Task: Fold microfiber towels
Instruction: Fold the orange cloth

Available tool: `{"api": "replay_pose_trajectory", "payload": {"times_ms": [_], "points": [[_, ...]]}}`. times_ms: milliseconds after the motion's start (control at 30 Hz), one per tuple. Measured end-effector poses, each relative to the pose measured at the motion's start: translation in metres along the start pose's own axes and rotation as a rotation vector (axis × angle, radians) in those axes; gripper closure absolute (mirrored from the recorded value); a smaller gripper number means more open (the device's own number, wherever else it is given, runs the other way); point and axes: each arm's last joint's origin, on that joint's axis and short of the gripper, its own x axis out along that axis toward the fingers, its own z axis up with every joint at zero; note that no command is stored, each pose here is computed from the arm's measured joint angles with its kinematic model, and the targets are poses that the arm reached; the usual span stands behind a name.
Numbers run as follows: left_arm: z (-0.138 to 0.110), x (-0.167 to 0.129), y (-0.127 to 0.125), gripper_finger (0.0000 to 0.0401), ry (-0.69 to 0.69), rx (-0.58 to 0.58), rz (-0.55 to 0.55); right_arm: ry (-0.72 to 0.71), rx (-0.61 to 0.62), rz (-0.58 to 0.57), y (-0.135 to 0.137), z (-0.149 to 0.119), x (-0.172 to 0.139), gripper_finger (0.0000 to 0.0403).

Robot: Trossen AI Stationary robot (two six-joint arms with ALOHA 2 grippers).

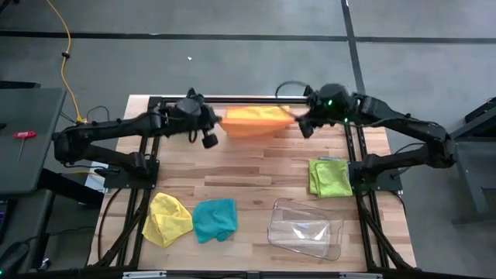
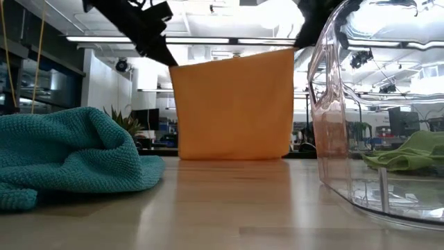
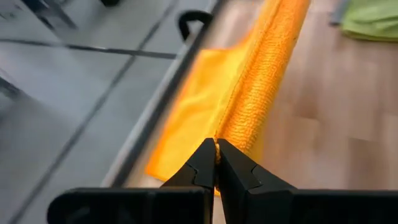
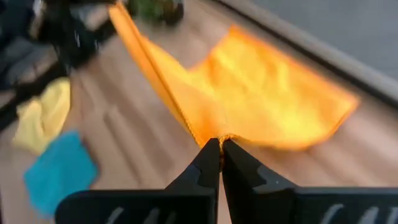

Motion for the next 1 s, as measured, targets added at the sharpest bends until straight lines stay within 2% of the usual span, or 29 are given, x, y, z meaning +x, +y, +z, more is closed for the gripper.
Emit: {"api": "replay_pose_trajectory", "payload": {"times_ms": [333,433,567,733,867,1000], "points": [[-0.03,-0.002,-0.067,0.0401,0.044,-0.15,-0.184,0.327,-0.043,-0.074,0.05,-0.052,0.024,0.0403],[-0.038,-0.005,-0.087,0.0401,0.057,-0.163,-0.165,0.38,-0.047,-0.082,0.058,-0.074,0.044,0.0403],[-0.055,-0.011,-0.109,0.0401,0.079,-0.201,-0.163,0.401,0.034,-0.047,0.06,-0.11,0.069,0.0403],[-0.074,-0.018,-0.128,0.0401,0.108,-0.342,-0.224,0.424,0.146,0.015,0.062,-0.142,0.083,0.0403],[-0.078,-0.026,-0.14,0.0401,0.101,-0.399,-0.24,0.44,0.162,0.036,0.07,-0.152,0.08,0.0403],[-0.078,-0.033,-0.148,0.0401,0.084,-0.479,-0.254,0.449,0.159,0.063,0.08,-0.15,0.074,0.0403]]}}
